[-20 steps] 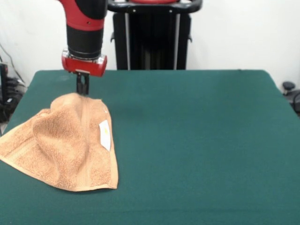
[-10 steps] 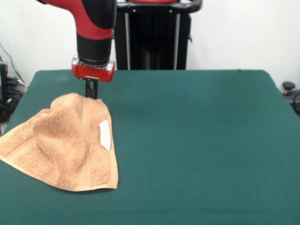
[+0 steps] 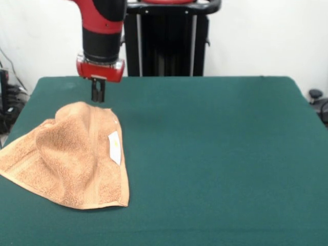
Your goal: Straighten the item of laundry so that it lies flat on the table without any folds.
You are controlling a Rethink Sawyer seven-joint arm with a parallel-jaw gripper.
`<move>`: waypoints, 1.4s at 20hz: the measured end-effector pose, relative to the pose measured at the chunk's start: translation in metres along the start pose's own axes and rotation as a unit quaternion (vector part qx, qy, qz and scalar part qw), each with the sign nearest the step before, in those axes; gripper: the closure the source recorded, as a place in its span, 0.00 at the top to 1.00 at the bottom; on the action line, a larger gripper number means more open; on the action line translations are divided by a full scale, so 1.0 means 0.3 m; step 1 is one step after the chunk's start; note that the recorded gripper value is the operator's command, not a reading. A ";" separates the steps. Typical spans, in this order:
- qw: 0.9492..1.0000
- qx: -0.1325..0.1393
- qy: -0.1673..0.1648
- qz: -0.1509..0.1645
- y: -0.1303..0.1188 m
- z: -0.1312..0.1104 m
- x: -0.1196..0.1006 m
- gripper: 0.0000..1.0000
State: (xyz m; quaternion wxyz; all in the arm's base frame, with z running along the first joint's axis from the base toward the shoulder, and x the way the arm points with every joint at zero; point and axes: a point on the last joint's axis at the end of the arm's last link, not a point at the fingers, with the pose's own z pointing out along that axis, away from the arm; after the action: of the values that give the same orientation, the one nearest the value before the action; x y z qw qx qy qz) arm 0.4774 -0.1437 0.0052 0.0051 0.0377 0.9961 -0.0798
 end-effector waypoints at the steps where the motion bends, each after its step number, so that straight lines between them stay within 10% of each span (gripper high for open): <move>1: 1.000 0.002 -0.005 0.002 -0.009 -0.022 -0.005 0.00; 11: 0.999 0.021 -0.048 0.015 -0.077 -0.170 -0.071 0.00; 28: 0.999 0.012 -0.044 0.017 -0.033 -0.155 -0.081 0.00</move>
State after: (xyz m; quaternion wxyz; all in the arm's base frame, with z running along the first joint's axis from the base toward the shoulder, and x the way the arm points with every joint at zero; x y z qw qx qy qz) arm 0.5008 -0.1478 0.0530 0.0497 0.0512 0.9931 -0.0933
